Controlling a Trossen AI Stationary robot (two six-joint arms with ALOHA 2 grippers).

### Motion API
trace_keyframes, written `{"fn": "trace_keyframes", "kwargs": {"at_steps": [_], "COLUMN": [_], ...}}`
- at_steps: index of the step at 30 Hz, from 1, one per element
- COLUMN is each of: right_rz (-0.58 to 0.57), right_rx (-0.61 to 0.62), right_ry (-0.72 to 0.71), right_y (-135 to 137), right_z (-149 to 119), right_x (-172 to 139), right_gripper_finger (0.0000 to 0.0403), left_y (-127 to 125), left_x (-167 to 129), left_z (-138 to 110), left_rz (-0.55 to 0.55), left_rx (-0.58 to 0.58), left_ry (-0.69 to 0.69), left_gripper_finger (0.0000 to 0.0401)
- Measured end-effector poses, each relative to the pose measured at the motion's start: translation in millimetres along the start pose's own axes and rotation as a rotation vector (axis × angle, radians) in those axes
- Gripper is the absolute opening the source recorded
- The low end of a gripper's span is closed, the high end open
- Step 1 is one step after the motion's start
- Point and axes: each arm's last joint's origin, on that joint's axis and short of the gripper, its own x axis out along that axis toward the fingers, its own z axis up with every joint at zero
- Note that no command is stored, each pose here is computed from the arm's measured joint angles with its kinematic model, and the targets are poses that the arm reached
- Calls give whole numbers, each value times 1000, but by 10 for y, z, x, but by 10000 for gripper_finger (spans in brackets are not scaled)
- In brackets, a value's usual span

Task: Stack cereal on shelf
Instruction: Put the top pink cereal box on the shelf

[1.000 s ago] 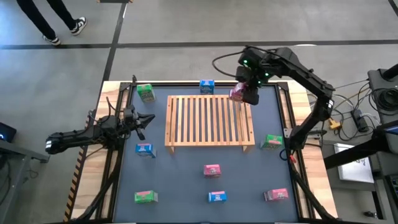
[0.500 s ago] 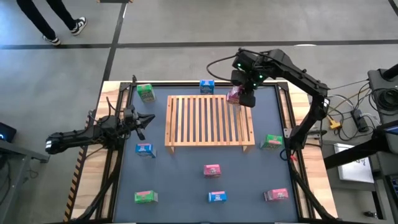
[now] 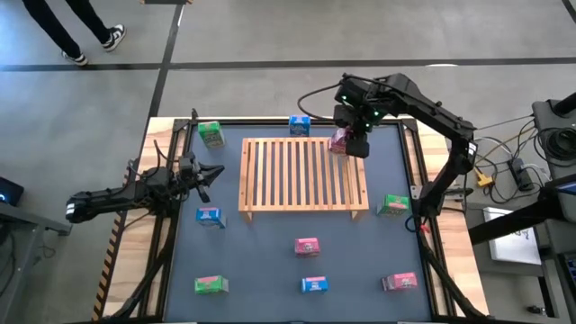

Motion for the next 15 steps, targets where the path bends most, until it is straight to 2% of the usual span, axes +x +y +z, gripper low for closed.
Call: {"fn": "trace_keyframes", "kwargs": {"at_steps": [12, 15], "right_rz": [-9, -46], "right_rx": [-10, -25], "right_ry": [4, 16], "right_y": [9, -1], "right_z": [-11, -17], "right_x": [-4, -7], "right_gripper_finger": [138, 138], "left_y": [0, 0], "left_x": [0, 0], "left_z": [0, 0], "left_rz": [0, 0], "left_rx": [0, 0], "left_ry": [0, 0], "left_gripper_finger": [0, 0]}}
